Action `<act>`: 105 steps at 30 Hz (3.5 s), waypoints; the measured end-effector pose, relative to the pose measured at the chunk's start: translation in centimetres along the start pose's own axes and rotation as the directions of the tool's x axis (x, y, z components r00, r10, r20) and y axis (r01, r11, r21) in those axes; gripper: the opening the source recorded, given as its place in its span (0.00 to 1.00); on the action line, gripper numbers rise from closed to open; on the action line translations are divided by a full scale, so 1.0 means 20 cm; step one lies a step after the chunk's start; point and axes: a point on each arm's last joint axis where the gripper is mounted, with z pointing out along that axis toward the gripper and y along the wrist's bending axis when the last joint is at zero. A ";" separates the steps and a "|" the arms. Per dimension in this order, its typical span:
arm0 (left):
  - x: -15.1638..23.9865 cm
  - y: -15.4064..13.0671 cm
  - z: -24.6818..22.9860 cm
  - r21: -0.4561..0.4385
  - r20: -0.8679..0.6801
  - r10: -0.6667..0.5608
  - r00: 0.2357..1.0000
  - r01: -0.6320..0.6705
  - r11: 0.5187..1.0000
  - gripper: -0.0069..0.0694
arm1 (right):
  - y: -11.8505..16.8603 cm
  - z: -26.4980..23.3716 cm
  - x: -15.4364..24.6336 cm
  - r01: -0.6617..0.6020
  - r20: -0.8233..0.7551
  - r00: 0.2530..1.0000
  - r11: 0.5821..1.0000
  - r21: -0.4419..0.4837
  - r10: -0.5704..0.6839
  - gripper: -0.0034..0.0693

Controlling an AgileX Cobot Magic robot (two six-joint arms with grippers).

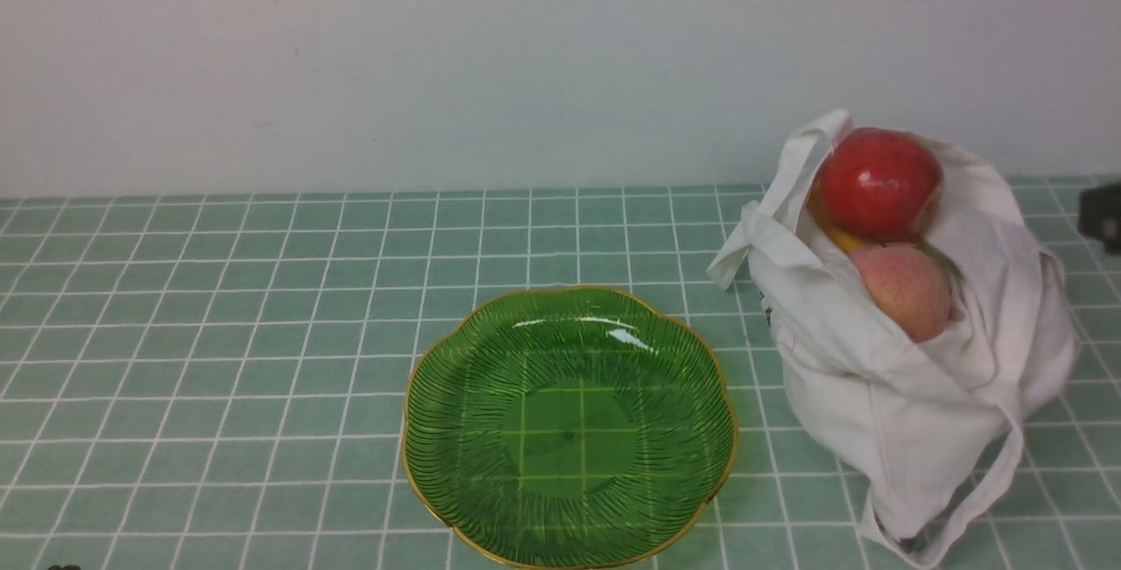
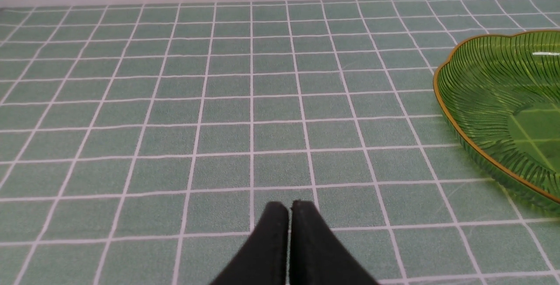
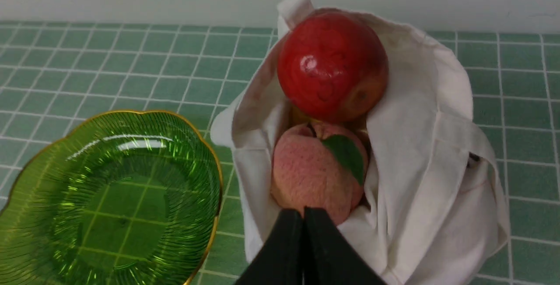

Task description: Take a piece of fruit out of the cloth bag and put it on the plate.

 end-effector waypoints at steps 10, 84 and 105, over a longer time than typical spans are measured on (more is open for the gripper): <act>0.00 0.00 0.00 0.000 0.000 0.000 1.000 0.000 1.000 0.08 | -0.05 0.41 -0.25 0.138 -0.148 0.979 0.990 -0.003 -0.137 0.37; 0.00 0.00 0.00 0.000 0.000 0.000 1.000 0.000 1.000 0.08 | 0.77 1.19 0.18 0.084 -0.309 0.921 0.897 -0.434 -0.236 0.87; 0.00 0.00 0.00 0.000 0.000 0.000 1.000 0.000 1.000 0.08 | 0.63 0.79 -0.12 0.115 -0.147 0.973 0.924 -0.364 -0.178 0.75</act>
